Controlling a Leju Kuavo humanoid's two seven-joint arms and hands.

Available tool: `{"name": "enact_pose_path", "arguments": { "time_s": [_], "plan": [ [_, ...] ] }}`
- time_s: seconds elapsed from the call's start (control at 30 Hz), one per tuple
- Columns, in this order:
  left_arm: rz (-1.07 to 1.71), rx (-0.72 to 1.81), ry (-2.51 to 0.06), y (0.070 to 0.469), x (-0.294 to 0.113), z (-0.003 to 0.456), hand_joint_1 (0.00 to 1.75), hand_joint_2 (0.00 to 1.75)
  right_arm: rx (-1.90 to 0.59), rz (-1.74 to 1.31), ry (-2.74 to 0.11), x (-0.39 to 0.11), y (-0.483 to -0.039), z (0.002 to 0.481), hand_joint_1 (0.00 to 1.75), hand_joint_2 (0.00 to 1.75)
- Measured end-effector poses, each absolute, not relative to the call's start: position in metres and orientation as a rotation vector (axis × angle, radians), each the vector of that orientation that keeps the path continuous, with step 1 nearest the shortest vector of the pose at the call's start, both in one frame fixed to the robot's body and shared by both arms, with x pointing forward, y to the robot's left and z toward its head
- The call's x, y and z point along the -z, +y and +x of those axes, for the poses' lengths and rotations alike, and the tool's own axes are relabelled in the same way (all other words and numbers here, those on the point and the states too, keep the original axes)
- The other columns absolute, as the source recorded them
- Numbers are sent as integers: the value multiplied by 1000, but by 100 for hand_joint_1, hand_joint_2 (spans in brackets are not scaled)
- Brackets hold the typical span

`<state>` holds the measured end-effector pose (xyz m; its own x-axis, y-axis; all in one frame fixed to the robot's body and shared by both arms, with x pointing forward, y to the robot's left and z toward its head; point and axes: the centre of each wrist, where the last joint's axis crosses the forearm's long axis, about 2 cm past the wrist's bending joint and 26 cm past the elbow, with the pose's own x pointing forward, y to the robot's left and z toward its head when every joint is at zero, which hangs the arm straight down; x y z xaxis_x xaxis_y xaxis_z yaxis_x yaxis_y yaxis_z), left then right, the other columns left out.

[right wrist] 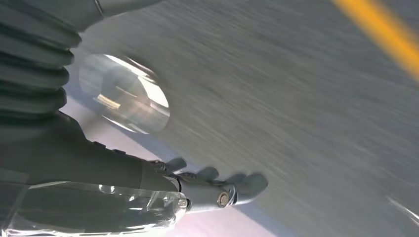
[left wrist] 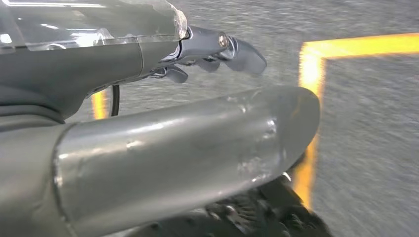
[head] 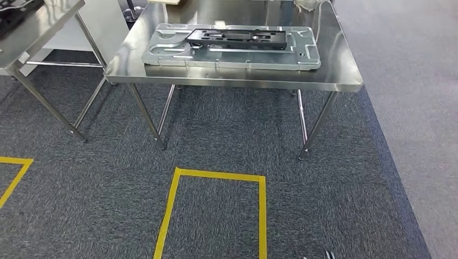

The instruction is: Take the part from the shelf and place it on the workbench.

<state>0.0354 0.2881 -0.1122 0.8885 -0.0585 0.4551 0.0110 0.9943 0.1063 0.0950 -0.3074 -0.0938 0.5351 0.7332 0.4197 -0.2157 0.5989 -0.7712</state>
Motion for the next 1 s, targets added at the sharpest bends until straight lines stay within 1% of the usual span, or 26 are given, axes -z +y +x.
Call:
{"name": "enact_pose_path", "arguments": {
  "time_s": [0.03, 0.17, 0.23, 0.27, 0.33, 0.37, 0.5, 0.57, 0.73, 1.0],
  "plan": [
    [125, 12, -469, 278, 110, 48, 0, 0, -634, -707, -746, 97, -310, 85, 0, 0],
    [159, -98, -536, 221, 84, 144, 0, 0, -646, -622, -522, 103, -315, 71, 0, 0],
    [123, -125, -586, 202, 72, 169, 0, 0, -599, -557, -432, 104, -315, 68, 0, 0],
    [107, -128, -601, 197, 70, 173, 0, 0, -571, -530, -398, 105, -314, 66, 0, 0],
    [75, -112, -627, 200, 75, 163, 0, 0, -494, -485, -339, 107, -314, 59, 0, 0],
    [60, -100, -640, 209, 81, 150, 0, 0, -450, -466, -312, 108, -314, 54, 0, 0],
    [61, -75, -591, 254, 106, 70, 0, 0, -298, -405, -177, 111, -315, 31, 0, 0],
    [85, -65, -551, 267, 110, 50, 0, 0, -257, -386, -121, 112, -315, 25, 0, 0],
    [100, -55, -512, 272, 112, 37, 0, 0, -215, -369, -91, 112, -311, 26, 0, 0],
    [122, -46, -504, 279, 112, 36, 0, 0, -177, -341, -94, 112, -304, 25, 0, 0]
  ]
}}
